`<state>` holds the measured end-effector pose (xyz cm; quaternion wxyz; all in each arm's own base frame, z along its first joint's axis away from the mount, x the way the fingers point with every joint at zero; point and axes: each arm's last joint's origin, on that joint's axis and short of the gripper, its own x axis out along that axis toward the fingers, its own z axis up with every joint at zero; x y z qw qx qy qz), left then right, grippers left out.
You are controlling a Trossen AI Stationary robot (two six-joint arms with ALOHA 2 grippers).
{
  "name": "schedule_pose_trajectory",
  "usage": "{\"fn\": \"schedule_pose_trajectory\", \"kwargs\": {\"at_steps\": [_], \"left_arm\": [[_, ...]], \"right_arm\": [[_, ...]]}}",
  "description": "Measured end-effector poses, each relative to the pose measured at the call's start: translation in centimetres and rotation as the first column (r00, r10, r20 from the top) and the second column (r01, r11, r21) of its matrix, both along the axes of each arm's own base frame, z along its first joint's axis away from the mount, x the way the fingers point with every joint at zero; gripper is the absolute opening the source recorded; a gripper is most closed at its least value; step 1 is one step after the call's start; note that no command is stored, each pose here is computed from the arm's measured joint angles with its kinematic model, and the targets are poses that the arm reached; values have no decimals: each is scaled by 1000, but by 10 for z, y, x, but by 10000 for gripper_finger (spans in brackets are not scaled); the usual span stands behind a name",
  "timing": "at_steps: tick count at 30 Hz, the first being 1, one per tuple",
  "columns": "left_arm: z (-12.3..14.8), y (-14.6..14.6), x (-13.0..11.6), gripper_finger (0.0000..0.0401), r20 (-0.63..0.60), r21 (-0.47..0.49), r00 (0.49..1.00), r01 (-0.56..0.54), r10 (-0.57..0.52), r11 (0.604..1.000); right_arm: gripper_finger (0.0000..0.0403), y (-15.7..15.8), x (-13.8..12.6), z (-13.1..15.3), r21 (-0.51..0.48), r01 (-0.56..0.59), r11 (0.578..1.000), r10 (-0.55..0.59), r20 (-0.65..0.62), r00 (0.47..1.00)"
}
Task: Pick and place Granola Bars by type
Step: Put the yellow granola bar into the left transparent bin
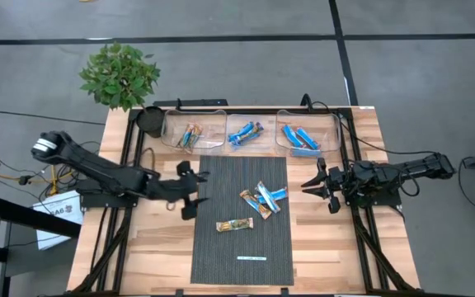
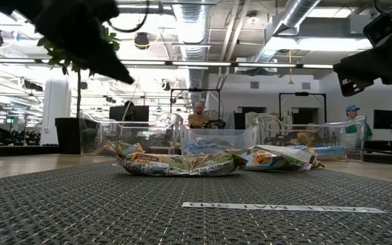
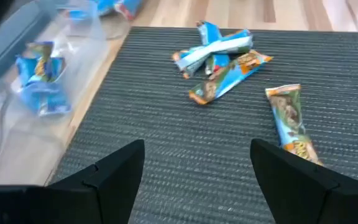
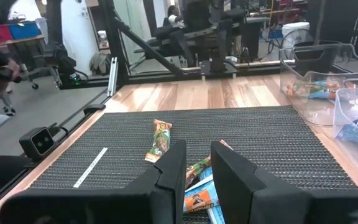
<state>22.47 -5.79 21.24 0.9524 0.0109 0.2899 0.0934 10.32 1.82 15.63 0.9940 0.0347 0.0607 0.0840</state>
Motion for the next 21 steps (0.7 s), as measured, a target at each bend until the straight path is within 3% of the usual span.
{"fn": "schedule_pose_trajectory", "kwargs": {"at_steps": [9, 15, 21], "left_arm": [[9, -38, 63, 286, -243, 117, 961, 165, -133, 979], [6, -71, 93, 286, -316, -8, 908, 287, -275, 958], [-9, -87, 111, 286, -382, -65, 888, 252, -257, 966]], "right_arm": [[67, 0, 0, 0, 0, 0, 1000, 0, 0, 1000], [67, 0, 0, 0, 0, 0, 1000, 0, 0, 1000], [67, 0, 0, 0, 0, -1, 1000, 1, 0, 1000]]}}
